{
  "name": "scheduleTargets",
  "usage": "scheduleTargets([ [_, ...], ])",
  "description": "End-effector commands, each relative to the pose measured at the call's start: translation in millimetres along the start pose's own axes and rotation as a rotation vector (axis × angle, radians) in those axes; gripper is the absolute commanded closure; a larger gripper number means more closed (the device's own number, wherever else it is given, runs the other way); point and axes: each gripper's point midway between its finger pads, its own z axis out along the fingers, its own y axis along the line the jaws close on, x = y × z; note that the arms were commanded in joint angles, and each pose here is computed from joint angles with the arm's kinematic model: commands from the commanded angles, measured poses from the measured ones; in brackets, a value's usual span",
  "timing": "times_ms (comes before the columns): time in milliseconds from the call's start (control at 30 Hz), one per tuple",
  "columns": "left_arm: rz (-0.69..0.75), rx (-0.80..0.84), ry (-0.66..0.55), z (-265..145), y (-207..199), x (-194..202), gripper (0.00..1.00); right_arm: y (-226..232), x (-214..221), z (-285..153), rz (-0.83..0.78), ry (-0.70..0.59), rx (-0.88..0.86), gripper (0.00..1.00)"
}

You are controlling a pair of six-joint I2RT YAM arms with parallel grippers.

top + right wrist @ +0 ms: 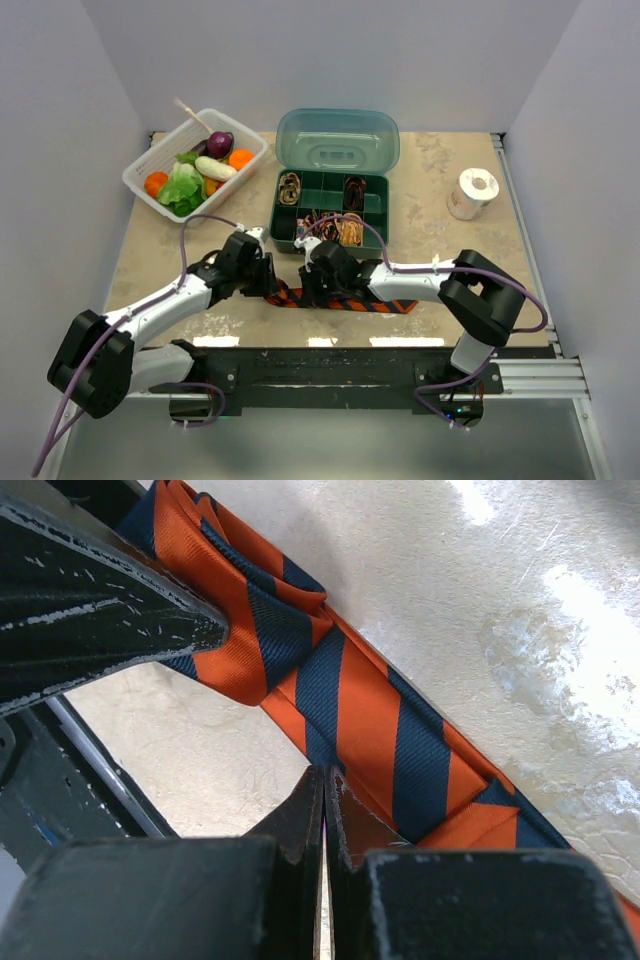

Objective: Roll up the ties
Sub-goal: Roll the tie at the center of the board.

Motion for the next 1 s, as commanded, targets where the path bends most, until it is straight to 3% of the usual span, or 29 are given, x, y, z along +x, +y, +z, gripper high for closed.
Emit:
scheduleTargets([
  [0,0.067,-0.111,-0.056,-7.8,2.2,-18.6,0.68,15.1,-22.1,-4.6,0.001,-0.053,-0.043,0.99],
  [600,0.209,-0.361,-0.074,-12.6,-4.7,-15.4,0.71,37.0,-34.4,31.4,0.097,-0.093,-0.175,1.0],
  [967,0.253,-0.377,-0.056,-11.7,-11.7,-12.2,0.71,32.6,-26.1,24.2,0.124,-0.086,-0.162,1.0],
])
